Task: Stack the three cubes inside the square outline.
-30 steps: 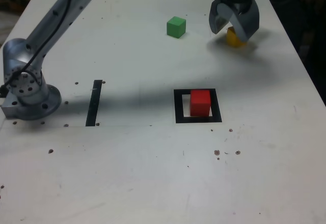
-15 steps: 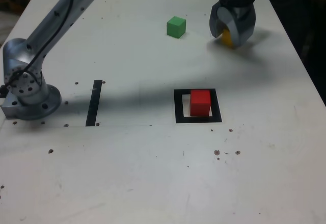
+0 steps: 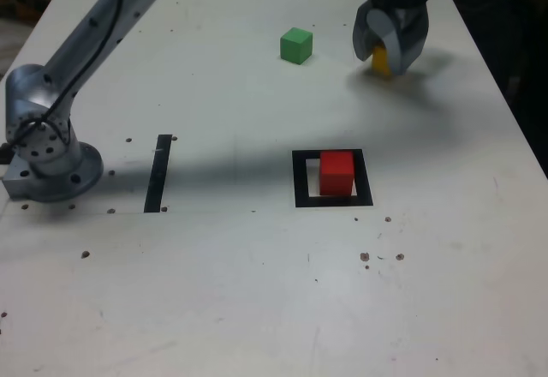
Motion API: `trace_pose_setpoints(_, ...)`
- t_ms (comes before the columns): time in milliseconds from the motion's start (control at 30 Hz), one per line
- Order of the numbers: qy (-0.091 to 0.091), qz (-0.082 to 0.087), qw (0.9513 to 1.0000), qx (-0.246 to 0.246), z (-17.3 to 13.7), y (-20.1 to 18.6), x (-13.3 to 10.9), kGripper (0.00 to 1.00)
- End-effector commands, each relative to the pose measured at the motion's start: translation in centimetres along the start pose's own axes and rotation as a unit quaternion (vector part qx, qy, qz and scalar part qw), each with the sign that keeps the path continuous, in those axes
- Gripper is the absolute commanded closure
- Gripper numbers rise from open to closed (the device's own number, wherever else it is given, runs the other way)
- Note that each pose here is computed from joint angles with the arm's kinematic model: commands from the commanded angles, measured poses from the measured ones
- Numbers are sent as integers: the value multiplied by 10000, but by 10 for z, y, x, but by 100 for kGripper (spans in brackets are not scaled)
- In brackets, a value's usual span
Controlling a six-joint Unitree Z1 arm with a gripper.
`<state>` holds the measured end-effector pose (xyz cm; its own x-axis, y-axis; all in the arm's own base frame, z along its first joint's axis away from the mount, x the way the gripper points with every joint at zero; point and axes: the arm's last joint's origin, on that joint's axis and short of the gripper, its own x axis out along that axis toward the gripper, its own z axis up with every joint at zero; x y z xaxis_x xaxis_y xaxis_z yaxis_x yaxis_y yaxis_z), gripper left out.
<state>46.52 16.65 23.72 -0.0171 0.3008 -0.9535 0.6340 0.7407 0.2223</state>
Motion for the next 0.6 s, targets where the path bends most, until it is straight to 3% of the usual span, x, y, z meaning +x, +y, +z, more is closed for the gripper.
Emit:
trace_pose_setpoints(0,29,186,9998,-82,-3,-10,-35,82)
trace_pose_setpoints(200,235,82,9994,-253,-4,-67,-101,82)
trace_pose_setpoints(433,43,96,9957,-919,26,-153,-146,82)
trace_pose_setpoints(567,-4,100,9876,-1565,33,-197,-159,82)
